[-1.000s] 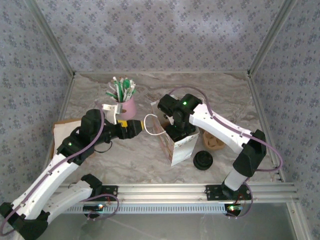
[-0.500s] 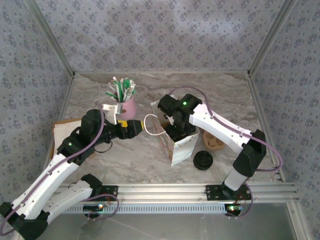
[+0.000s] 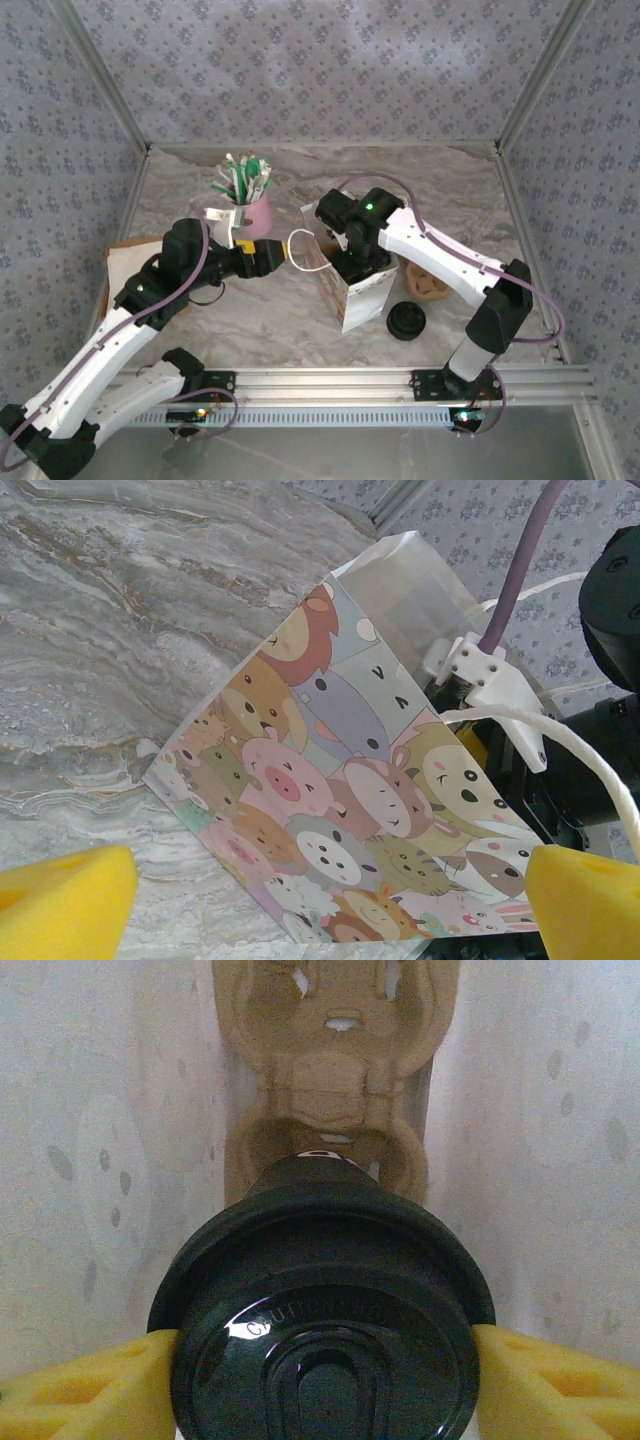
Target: Pack the takeout coffee
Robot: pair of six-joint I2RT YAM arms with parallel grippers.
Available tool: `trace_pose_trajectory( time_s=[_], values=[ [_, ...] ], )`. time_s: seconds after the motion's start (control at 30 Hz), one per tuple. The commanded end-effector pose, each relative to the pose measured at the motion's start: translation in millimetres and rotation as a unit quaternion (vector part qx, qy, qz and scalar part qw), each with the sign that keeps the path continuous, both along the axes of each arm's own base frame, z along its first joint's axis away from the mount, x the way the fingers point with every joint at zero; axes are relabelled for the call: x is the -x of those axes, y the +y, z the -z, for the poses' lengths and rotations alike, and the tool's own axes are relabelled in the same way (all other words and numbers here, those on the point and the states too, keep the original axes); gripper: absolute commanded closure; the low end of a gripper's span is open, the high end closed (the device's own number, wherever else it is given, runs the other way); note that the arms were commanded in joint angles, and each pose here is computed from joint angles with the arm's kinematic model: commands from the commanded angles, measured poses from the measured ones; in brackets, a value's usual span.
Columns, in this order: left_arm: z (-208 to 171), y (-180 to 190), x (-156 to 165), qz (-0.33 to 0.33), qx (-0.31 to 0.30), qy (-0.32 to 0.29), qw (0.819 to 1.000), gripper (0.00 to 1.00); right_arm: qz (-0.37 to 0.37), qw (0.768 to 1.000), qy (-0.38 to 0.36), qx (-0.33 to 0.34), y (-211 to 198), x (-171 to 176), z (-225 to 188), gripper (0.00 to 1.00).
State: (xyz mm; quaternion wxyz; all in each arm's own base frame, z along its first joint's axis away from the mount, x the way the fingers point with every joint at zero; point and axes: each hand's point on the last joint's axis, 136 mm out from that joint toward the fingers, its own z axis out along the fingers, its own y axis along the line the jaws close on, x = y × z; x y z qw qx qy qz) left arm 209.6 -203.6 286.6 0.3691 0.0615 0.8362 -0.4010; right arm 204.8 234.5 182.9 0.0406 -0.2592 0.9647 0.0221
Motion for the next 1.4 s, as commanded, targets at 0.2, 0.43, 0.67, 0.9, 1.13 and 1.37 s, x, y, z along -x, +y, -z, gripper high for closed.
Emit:
trace_pose_trajectory(
  time_s=[0.2,0.43,0.67,0.9,1.13,1.37],
  values=[
    [-11,-3,-3,-0.001,0.012,-0.017,1.000,0.00,0.007,0.999,0.033,0.018,-4,7,10,0.29],
    [-12,-4,-4,0.000,0.012,-0.018,1.000,0.00,0.007,0.999,0.038,0.020,-4,7,10,0.29],
    [-14,-4,-4,0.001,0.012,-0.020,1.000,0.00,0.008,0.999,0.038,0.019,-2,4,12,0.29],
    [-11,-5,-5,0.002,0.009,-0.017,1.000,0.00,0.006,0.999,0.038,0.016,0,2,18,0.29],
    [-10,-4,-5,0.001,0.009,-0.017,1.000,0.01,0.008,0.999,0.045,0.014,-1,3,27,0.29],
    [-10,-4,-5,-0.001,0.010,-0.015,1.000,0.01,0.009,0.999,0.047,0.014,-2,3,30,0.29]
  ],
)
